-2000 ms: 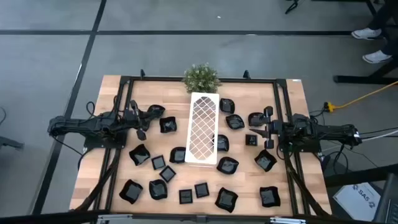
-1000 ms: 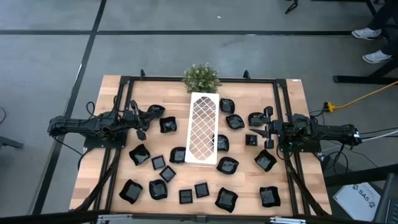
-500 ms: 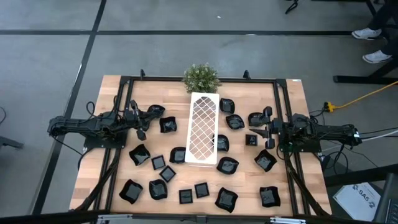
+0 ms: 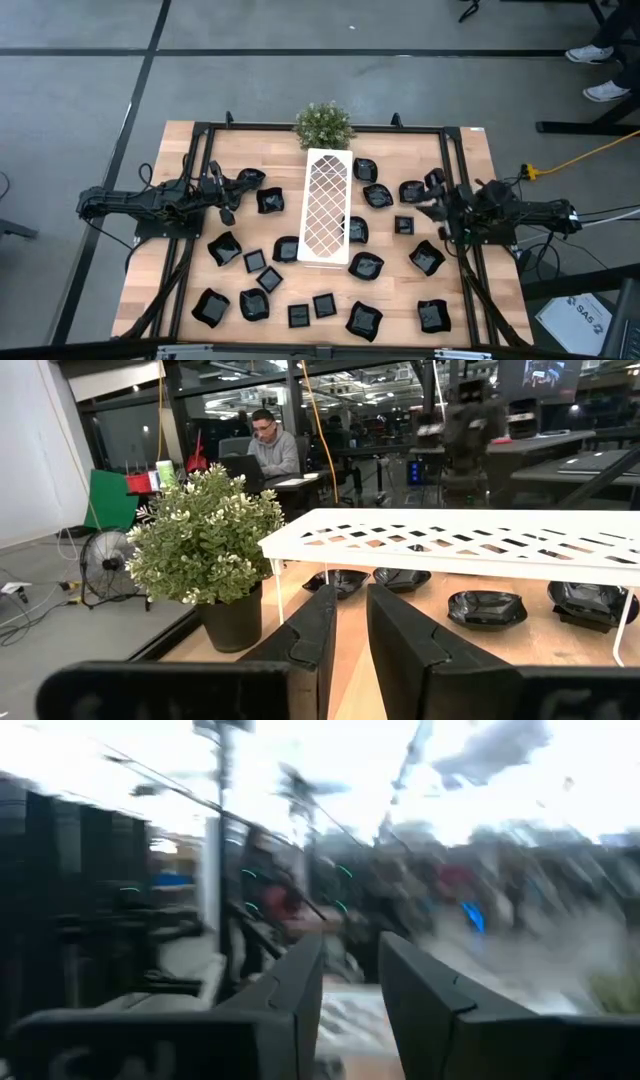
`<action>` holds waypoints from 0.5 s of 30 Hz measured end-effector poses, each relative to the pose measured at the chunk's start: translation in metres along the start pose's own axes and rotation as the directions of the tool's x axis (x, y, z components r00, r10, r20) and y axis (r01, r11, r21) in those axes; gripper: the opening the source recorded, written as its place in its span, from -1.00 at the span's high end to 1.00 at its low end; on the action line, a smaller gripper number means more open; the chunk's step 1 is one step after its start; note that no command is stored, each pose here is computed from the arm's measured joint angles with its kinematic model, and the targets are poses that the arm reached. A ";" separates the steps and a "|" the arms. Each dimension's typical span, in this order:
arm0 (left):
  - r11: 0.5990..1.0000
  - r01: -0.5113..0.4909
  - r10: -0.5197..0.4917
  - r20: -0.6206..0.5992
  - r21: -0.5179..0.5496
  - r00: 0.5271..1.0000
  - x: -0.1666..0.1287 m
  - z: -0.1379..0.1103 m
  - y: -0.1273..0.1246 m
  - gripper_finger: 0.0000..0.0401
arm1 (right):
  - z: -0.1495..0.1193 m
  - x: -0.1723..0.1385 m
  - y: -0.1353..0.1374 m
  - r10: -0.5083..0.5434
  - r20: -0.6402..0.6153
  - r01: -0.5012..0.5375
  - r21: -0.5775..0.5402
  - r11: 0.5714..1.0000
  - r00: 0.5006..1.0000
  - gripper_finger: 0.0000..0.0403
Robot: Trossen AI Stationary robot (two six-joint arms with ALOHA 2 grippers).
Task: Pick & Place Mini shaped plates
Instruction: Put the leaf shaped plate on the shelf
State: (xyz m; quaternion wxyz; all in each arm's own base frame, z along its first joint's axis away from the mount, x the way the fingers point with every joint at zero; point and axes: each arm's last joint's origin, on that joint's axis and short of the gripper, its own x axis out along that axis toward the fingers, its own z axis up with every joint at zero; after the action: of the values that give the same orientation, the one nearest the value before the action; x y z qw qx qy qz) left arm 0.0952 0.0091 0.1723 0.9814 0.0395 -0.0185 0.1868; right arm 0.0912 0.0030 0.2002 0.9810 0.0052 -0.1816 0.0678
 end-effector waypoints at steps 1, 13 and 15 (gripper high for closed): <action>1.000 0.000 0.000 0.000 0.000 1.000 0.000 0.000 0.000 0.72 | 0.003 0.000 0.000 0.000 0.029 0.000 -0.011 1.000 1.000 0.49; 1.000 0.000 0.000 -0.001 0.000 1.000 0.000 0.000 0.000 0.73 | 0.026 0.028 -0.007 -0.157 -0.292 0.141 -0.076 0.987 0.943 0.49; 1.000 0.000 0.000 0.000 0.000 1.000 0.000 0.000 0.000 0.72 | 0.032 0.038 -0.009 -0.157 -0.386 0.139 -0.076 0.987 0.909 0.49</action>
State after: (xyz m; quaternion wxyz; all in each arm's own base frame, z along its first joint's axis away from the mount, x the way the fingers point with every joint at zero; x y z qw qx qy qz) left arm 0.0953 0.0091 0.1723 0.9814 0.0395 -0.0183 0.1868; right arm 0.1161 -0.0019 0.2441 0.9996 -0.0178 0.0169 -0.0113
